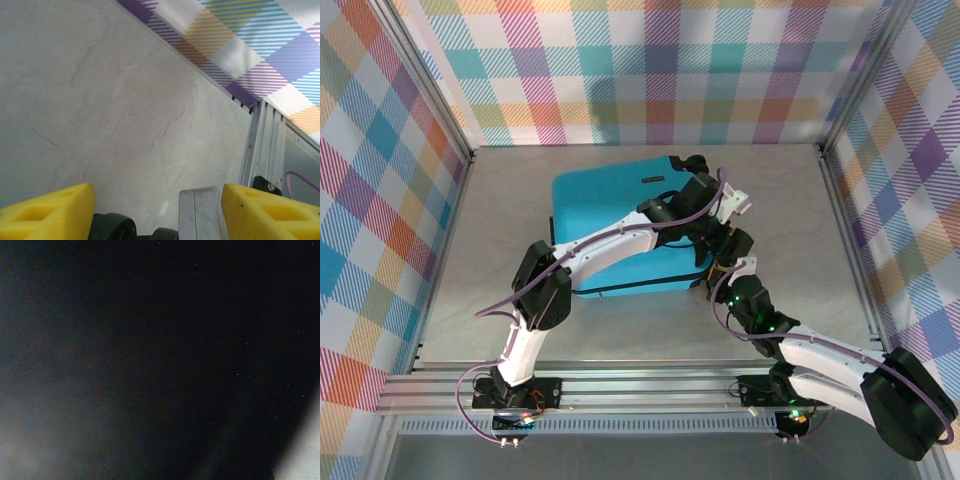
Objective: Pack the luggage
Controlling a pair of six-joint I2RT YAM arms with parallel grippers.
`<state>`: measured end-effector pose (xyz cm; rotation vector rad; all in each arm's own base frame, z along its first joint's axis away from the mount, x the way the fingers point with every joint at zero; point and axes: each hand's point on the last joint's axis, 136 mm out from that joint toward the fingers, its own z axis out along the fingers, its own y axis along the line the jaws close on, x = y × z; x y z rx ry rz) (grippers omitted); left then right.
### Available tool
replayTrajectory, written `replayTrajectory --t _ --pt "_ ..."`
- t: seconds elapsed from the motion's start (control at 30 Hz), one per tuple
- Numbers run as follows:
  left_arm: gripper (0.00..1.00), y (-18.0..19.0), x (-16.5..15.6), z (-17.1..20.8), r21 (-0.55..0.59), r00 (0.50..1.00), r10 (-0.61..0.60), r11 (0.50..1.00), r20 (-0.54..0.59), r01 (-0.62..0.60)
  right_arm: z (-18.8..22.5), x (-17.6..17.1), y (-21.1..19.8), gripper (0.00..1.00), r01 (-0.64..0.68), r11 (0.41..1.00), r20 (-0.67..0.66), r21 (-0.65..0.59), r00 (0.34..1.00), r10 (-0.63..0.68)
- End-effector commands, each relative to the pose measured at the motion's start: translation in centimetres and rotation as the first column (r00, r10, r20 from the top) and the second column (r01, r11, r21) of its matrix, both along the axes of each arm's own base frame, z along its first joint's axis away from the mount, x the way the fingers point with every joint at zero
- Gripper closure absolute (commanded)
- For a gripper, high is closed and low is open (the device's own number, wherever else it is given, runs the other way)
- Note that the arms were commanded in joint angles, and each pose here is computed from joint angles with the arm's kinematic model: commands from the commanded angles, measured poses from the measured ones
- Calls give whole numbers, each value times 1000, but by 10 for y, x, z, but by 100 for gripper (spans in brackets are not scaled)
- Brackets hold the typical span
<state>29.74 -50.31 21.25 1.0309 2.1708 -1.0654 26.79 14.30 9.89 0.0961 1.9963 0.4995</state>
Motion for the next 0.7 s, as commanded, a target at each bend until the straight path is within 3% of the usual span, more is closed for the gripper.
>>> replayTrajectory --t 0.0,0.57,0.67 --pt "34 68 -37 -56 245 965 28 969 -260 38 -12 4 -38 100 168 984 12 -52 986 -168" --pt "38 135 -34 -67 280 968 -57 952 -245 126 -1 -29 23 100 -121 985 126 -123 983 136" --pt "38 140 -38 -69 277 966 -74 950 -248 144 5 -29 23 100 -117 987 158 -114 978 135"
